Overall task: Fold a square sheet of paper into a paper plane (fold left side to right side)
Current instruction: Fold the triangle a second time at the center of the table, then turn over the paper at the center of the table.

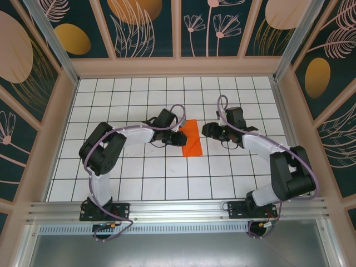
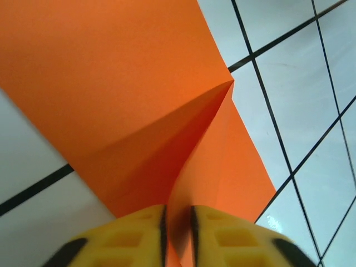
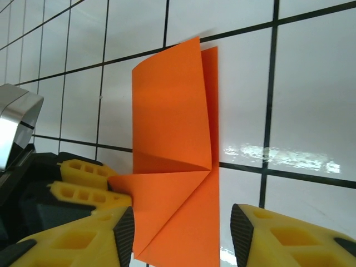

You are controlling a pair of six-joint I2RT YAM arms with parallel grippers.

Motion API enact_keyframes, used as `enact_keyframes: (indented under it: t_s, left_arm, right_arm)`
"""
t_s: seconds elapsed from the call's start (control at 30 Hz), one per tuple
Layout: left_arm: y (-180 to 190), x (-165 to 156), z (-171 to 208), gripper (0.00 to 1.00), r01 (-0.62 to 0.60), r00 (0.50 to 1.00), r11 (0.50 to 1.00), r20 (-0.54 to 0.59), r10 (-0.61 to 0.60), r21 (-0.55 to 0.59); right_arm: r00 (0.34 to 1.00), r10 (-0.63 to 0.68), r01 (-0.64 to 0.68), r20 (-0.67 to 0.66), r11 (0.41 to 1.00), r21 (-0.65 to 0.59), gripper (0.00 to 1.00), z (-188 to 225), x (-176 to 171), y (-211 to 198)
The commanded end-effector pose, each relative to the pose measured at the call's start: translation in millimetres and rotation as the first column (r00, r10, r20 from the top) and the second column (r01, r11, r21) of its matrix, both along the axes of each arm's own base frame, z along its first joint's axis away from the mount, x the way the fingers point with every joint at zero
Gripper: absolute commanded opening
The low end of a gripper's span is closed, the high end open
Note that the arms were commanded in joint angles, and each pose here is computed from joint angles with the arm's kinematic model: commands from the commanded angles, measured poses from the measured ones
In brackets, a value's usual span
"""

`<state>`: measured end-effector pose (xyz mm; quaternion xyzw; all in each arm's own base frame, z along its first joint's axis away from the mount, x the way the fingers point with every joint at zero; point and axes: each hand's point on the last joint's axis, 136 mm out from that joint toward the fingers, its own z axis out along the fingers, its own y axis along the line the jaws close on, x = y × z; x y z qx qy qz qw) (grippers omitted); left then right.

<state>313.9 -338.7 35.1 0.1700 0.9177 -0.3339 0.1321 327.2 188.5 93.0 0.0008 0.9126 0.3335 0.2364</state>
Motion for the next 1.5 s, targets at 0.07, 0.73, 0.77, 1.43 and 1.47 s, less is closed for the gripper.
enact_keyframes:
  t_s: [0.07,0.73,0.77,1.43,1.47]
  left_arm:
    - [13.1,4.3,5.7,0.10,-0.053,0.998,0.998,0.047,0.051,0.041]
    - [25.3,1.8,13.3,0.10,-0.105,0.992,0.993,0.081,0.101,0.045]
    - [25.4,1.9,12.3,0.10,-0.106,0.991,0.993,0.081,0.102,0.047]
    - [85.3,30.1,171.4,0.98,-0.396,0.814,0.905,0.395,0.425,-0.157]
    - [90.7,25.6,178.0,0.99,-0.406,0.804,0.893,0.390,0.450,-0.193]
  right_arm:
    - [0.999,0.040,-0.037,-0.026,0.996,0.081,0.49,-6.5,-3.4,16.2]
    - [0.977,0.187,-0.159,-0.105,0.961,0.228,0.49,-31.1,-5.7,76.9]
    - [0.976,0.191,-0.163,-0.104,0.959,0.232,0.49,-30.9,-5.6,78.8]
    - [0.984,0.123,-0.162,0.131,0.922,0.352,0.00,67.8,19.8,52.5]
    - [0.979,0.116,-0.172,0.168,0.909,0.378,0.00,84.7,21.6,46.9]
